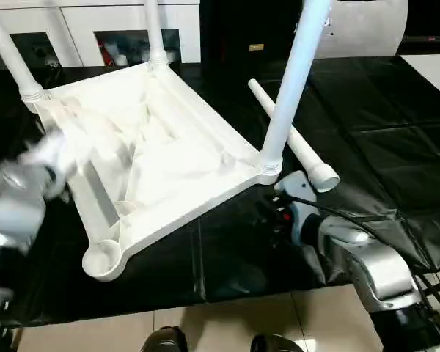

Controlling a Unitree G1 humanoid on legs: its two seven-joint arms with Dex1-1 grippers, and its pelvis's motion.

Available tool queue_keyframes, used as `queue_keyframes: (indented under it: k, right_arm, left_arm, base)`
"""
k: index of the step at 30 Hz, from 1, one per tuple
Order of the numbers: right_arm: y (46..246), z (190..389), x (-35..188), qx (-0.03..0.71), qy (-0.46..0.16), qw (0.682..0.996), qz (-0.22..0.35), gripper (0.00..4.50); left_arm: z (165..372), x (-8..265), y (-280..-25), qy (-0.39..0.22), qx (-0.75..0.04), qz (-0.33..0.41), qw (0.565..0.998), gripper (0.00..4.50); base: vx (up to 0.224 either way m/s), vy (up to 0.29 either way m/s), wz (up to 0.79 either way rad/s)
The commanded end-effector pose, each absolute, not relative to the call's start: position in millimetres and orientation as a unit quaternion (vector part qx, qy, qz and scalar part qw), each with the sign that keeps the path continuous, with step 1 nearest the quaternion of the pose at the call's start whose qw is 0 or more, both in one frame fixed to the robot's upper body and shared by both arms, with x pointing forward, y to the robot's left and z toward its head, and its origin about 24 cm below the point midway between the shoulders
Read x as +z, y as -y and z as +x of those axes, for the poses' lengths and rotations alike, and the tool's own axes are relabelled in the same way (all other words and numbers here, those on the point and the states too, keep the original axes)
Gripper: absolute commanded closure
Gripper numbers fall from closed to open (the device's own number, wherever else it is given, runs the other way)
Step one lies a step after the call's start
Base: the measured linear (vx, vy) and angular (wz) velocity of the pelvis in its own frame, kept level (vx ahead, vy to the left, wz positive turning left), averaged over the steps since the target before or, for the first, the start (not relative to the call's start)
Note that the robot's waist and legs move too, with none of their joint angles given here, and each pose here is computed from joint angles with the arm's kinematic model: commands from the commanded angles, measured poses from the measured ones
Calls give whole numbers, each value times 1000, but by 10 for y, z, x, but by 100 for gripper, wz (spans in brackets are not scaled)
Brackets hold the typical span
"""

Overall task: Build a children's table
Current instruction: Rotate table base

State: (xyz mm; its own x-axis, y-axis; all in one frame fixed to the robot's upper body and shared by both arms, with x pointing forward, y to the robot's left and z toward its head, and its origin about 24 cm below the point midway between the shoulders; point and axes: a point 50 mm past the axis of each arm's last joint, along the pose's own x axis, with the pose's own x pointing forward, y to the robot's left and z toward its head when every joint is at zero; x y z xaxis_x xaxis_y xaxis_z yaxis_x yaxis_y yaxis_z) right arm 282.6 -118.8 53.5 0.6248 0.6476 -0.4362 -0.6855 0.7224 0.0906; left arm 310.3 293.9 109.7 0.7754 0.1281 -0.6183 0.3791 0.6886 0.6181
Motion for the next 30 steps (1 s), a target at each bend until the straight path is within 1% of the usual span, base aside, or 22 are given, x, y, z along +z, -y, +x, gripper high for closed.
queue_keyframes:
  k: [1,2,5,7,8,10,11,12,14,15,16,17,22,24,26,28,30]
  right_arm:
    - [1179,2872,535,365,-223,902,-51,0]
    - [1146,2943,517,362,-219,904,-53,0]
    - [1119,3036,498,353,-214,909,-50,0]
    - [1086,3129,491,346,-208,913,-47,0]
    - [1086,3129,491,346,-208,913,-47,0]
    - [1043,3239,498,337,-198,919,-42,0]
    - [1029,3277,503,333,-195,921,-41,0]
    - [1024,3290,506,332,-195,922,-41,0]
    - [994,3343,502,332,-191,923,-46,0]
    - [973,3367,499,333,-189,923,-49,0]
    - [973,3367,499,333,-189,923,-49,0]
    - [957,3379,498,334,-188,922,-51,0]
    - [918,3410,488,341,-185,920,-56,0]
    - [915,3415,487,341,-184,920,-57,0]
    - [919,3453,489,338,-178,922,-61,0]
    - [936,3473,502,333,-174,924,-66,0]
    - [962,3493,524,327,-170,927,-72,0]
  left_arm:
    - [3045,1016,-2872,-351,-119,381,847,410]
    - [2959,954,-2805,-374,-174,383,827,416]
    - [2892,928,-2720,-384,-230,375,812,440]
    - [2798,915,-2636,-397,-291,361,792,446]
    - [2798,915,-2636,-397,-291,361,792,446]
    - [2688,913,-2496,-394,-374,344,766,446]
    - [2665,922,-2427,-382,-404,337,760,446]
    - [2658,926,-2401,-378,-415,334,757,446]
    - [2616,980,-2203,-346,-475,292,755,446]
    - [2574,1022,-2050,-328,-516,260,747,446]
    - [2574,1022,-2050,-328,-516,260,747,446]
    - [2538,1048,-1936,-315,-547,239,738,446]
    - [2493,1028,-1690,-289,-595,219,717,446]
    - [2502,1024,-1663,-282,-597,221,718,446]
    - [2661,984,-1540,-237,-574,252,743,446]
    - [2786,965,-1491,-214,-543,271,765,446]
    - [2885,962,-1460,-202,-513,274,788,446]
  base:
    - [0,0,0]
    - [0,0,0]
    - [0,0,0]
    - [0,0,0]
    - [0,0,0]
    - [0,0,0]
    - [0,0,0]
    - [0,0,0]
    - [0,0,0]
    - [0,0,0]
    - [0,0,0]
    - [0,0,0]
    - [0,0,0]
    - [0,0,0]
    - [0,0,0]
    - [0,0,0]
    - [0,0,0]
